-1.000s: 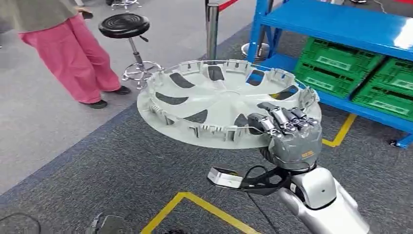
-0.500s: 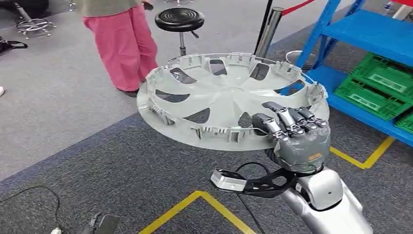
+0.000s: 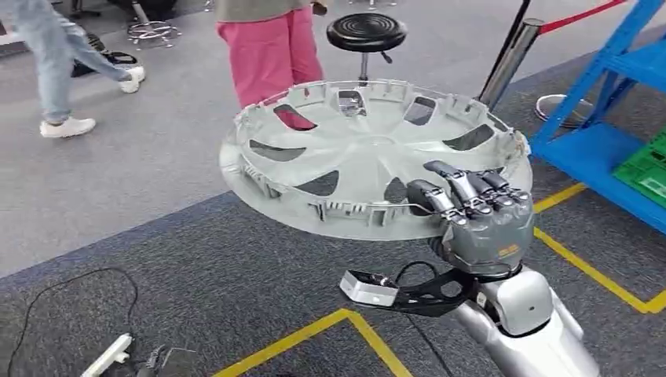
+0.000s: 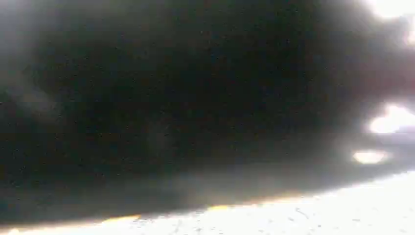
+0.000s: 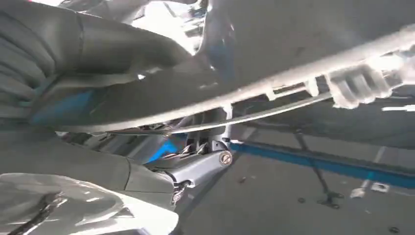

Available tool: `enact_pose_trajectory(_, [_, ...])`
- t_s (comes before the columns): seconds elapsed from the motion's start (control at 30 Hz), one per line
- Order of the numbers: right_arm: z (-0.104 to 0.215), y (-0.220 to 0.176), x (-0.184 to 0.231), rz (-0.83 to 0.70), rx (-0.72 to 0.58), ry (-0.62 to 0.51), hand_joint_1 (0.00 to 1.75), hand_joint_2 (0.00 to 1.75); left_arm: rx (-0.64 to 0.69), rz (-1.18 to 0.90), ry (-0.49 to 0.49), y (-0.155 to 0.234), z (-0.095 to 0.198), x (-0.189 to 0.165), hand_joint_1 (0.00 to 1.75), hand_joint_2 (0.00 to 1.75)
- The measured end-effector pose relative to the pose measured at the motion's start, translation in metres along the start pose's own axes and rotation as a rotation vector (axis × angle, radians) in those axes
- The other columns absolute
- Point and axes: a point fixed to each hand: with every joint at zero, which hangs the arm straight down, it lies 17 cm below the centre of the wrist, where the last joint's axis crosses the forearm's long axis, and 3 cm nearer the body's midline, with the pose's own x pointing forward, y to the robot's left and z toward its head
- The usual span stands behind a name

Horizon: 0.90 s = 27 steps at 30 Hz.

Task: Take the parts from the cabinet and place them on the table.

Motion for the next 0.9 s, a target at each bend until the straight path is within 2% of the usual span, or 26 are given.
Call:
enact_pose_trajectory(0.63, [0.002,-0.005,-0.004,0.013,-0.006,0.002,1.75,1.75,-0.001,-0.016,0.031,0.002,-0.001,-0.006,0.0,0.0])
enact_pose_trajectory(0.9, [-0.002,-0.011,-0.005,0.013,-0.023,0.012,1.75,1.75,-0.006,-0.019,0.085,0.002,0.003,-0.018,0.0,0.0])
